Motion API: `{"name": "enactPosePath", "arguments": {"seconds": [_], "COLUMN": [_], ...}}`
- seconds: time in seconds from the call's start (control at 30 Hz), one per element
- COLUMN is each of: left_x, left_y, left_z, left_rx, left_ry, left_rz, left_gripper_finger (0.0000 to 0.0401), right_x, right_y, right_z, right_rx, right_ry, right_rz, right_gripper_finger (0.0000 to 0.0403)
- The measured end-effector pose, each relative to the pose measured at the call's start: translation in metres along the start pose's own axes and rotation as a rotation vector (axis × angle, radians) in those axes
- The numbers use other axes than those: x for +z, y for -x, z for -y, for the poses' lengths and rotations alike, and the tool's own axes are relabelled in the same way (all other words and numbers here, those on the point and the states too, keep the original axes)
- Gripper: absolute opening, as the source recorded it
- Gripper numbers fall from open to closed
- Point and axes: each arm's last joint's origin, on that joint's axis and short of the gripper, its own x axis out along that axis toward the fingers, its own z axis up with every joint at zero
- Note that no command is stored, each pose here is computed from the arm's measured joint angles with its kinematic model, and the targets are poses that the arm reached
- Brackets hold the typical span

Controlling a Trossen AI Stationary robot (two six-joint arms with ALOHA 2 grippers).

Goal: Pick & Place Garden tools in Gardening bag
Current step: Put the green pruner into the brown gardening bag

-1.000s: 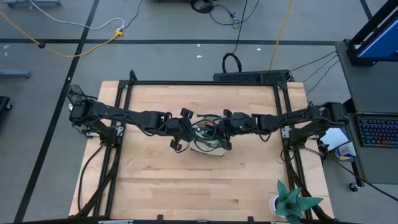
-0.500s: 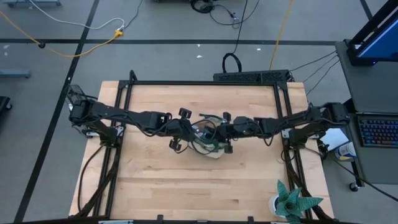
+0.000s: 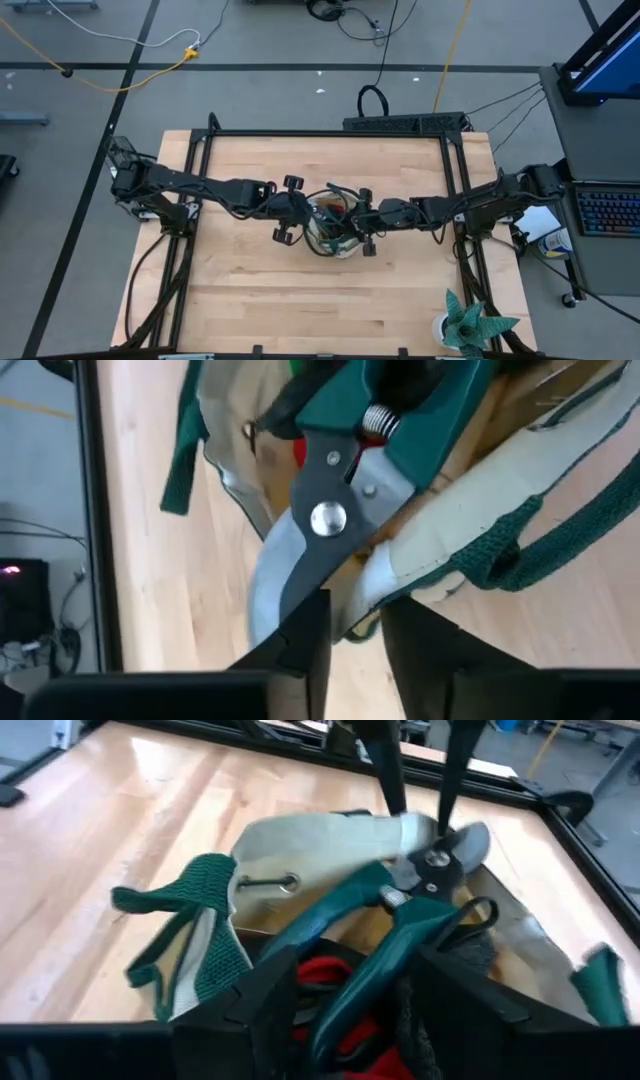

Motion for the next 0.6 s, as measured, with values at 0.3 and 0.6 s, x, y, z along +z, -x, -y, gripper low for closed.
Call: {"name": "enactPosePath", "arguments": {"seconds": [0.3, 0.6], "left_x": [0.001, 0.030], "left_y": [0.014, 0.043], "left_z": [0.015, 0.013], "left_rx": [0.072, 0.121], "left_ry": [-0.079, -0.080], "left_rz": [-0.107, 0.012], "left_gripper_finger": [0.0107, 0.0097], "right_x": [0.013, 0.017], "right_y": [0.013, 0.021], "right_z": [-0.018, -0.024], "right_rx": [0.034, 0.017], "right_ry": [0.043, 0.024], "right_rz": [0.072, 0.088], "right_gripper_finger": [0.0191, 0.0180]}}
